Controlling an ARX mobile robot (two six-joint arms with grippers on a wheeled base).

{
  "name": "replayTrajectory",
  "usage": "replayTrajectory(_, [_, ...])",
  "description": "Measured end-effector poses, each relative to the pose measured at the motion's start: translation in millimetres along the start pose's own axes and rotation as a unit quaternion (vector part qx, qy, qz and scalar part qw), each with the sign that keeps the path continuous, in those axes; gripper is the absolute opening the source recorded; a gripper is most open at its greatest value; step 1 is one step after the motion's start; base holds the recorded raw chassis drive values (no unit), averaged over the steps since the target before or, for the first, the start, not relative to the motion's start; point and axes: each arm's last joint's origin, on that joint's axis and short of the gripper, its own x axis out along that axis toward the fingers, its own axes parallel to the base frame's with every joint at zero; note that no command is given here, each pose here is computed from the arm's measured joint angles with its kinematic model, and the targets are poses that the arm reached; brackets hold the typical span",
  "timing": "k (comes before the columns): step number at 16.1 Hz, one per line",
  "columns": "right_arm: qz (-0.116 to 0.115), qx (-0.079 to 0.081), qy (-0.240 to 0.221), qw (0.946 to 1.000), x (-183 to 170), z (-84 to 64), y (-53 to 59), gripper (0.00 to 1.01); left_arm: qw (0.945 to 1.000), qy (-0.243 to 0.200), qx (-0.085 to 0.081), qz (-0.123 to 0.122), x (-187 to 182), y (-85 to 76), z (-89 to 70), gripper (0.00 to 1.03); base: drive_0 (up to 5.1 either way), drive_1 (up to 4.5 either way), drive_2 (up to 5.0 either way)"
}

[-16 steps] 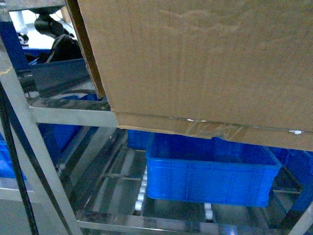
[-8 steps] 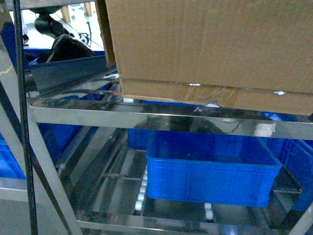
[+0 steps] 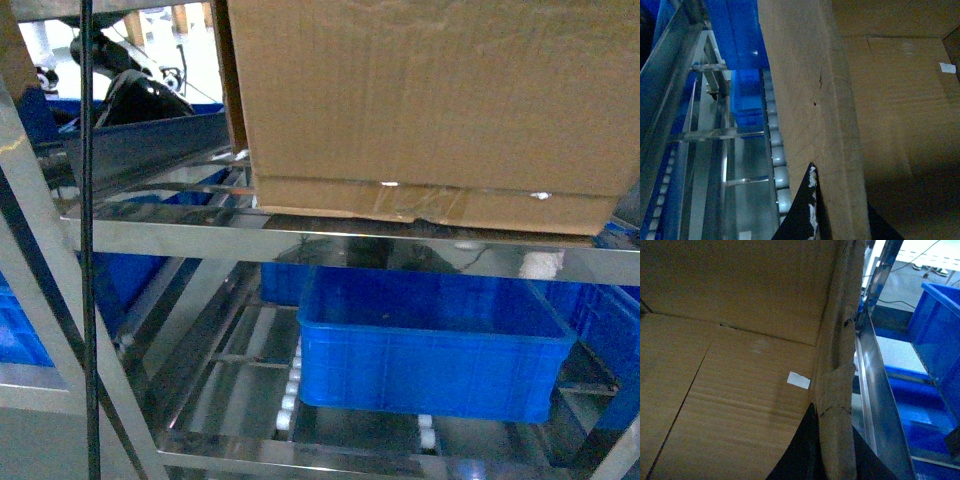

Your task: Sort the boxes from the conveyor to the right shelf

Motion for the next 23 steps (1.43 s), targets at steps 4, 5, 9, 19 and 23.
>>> replayTrajectory(4, [0.007,-0.014,-0.007,0.9999,19.8,11.4,-1.1,0.04,0.9999,-0.001,-0.012,0.009,12.1,2.9,9.6,0.04,0.0,0.0,0.0])
replayTrajectory(5, [0.008,-0.015,-0.005,0.9998,24.7,10.7,0.1,0.04,0.9999,0.0,-0.013,0.01,17.2,4.2,9.8,0.04,0.0,0.0,0.0])
replayTrajectory(9, [0.012,-0.027,-0.004,0.9996,45.9,12.1,3.6,0.04,0.9997,0.005,-0.016,0.02,33.5,8.6,10.6,0.04,0.0,0.0,0.0])
replayTrajectory(19, [0.02,-0.04,-0.05,0.9978,51.9,11.5,14.3,0.63,0.9973,-0.057,-0.037,-0.027,35.6,8.1,19.6,0.55,0.0,0.0,0.0])
replayTrajectory(23, [0.017,-0.048,-0.103,0.9933,47.4,14.0,26.3,1.0,0.9944,-0.078,-0.057,-0.043,38.4,-0.9,5.1,0.97,0.0,0.0,0.0])
